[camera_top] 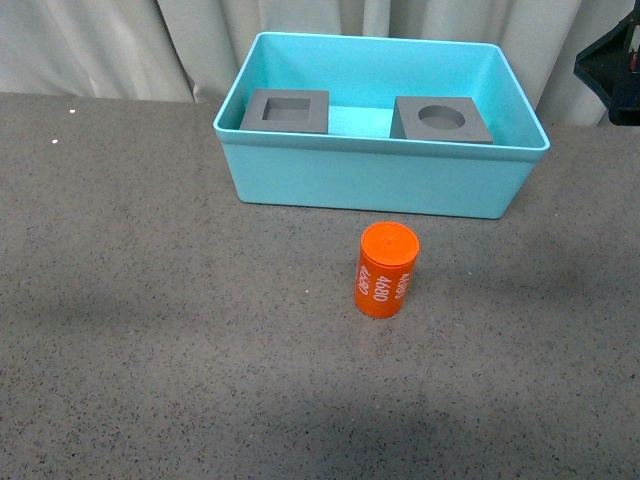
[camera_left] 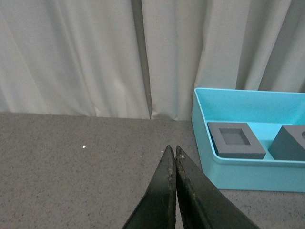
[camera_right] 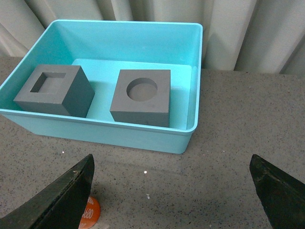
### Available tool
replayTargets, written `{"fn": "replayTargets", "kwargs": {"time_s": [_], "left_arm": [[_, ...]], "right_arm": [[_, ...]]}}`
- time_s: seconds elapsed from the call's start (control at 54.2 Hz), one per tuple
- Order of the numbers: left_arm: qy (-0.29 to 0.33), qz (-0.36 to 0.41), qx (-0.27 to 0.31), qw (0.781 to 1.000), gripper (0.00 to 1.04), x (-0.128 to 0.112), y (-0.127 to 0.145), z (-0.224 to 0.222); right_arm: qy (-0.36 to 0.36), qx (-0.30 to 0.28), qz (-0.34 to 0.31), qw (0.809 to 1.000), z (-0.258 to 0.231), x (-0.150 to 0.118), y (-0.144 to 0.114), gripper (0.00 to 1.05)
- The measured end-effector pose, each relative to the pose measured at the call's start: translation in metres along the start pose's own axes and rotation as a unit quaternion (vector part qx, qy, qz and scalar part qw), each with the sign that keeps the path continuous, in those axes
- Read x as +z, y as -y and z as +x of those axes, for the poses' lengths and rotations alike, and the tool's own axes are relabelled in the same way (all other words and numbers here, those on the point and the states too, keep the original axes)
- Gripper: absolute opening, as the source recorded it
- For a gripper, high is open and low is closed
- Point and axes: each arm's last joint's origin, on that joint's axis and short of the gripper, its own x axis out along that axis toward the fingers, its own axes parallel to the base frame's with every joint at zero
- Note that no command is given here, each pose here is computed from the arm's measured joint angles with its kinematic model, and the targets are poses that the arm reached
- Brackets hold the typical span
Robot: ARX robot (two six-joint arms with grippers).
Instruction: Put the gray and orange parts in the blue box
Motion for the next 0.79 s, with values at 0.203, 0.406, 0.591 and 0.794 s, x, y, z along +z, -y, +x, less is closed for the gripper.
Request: {"fn": "replayTargets", "kwargs": {"time_s": [0.203,0.406,0.591,0.794], "left_arm": [[-0.003,0.002,0.001,1.0,0.04,-0.006,-0.008,-0.023],[-0.008,0.002,0.003,1.0,0.04,-0.018,-0.021,-0.041],[-0.003,0.002,0.002,1.0,0.04,-0.016,-0.021,-0.052],[0.004,0.002,0.002,1.0,0.04,-0.012,-0.021,-0.064]], "right_arm": [[0.0,0.0,0.0,1.0,0.0,0.0,0.0,0.95],[0.0,0.0,0.0,1.0,0.0,0.0,0.0,0.95],[0.0,0.001,0.0,1.0,0.0,0.0,0.0,0.95],[0.0,0.001,0.0,1.0,0.0,0.0,0.0,0.95]]}}
